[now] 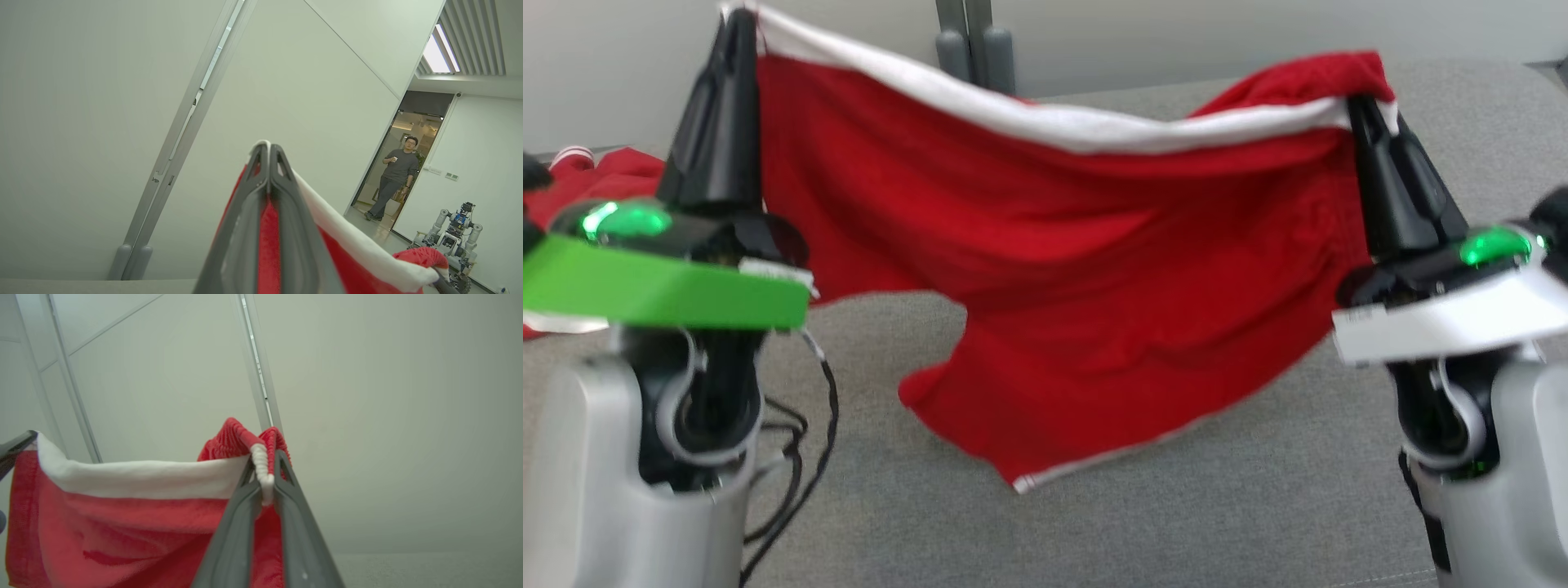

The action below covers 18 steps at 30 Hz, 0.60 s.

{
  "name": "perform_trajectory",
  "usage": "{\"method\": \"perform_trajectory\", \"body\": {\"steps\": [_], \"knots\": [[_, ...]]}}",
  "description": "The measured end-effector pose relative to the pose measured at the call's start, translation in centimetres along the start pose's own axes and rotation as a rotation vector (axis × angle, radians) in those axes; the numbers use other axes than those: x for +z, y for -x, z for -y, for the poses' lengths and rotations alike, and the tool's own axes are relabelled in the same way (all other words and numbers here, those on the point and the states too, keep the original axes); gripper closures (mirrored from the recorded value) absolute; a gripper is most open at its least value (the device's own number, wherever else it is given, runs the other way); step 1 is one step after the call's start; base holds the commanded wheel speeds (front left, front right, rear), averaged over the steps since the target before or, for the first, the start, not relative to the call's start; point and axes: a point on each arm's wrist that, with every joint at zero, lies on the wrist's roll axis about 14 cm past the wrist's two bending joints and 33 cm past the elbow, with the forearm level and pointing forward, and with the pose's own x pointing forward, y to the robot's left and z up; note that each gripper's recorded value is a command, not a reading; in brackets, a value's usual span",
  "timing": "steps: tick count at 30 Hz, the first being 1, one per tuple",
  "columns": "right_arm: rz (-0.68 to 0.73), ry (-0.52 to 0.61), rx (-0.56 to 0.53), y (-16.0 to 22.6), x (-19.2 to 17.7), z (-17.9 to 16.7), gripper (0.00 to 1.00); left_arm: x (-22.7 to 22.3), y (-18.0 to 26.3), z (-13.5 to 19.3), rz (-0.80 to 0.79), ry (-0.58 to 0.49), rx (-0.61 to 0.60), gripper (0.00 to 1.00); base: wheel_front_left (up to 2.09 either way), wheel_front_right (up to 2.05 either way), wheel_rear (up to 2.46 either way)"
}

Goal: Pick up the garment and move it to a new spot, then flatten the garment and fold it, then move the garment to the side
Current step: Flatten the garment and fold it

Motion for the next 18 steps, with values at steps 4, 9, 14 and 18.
{"method": "perform_trajectory", "body": {"steps": [4,9,14,18], "knots": [[0.011,0.042,0.013,-5.7,-1.1,1.6,1.00,-0.3,-4.9,-2.3,-0.031,-0.082,-0.002,1.00,0.00,0.00,0.00],[0.060,0.077,-0.004,-12.8,-1.6,3.5,1.00,0.4,-11.4,-4.4,-0.012,-0.212,-0.005,1.00,0.00,0.00,0.00],[0.089,0.139,-0.080,-17.5,-3.1,6.8,1.00,0.5,-15.9,-6.8,0.084,-0.295,0.020,1.00,0.00,0.00,0.00],[-0.021,0.136,-0.151,-17.9,-8.4,9.6,1.00,-4.0,-16.2,-10.2,0.050,-0.248,0.075,1.00,0.00,0.00,0.00]]}}
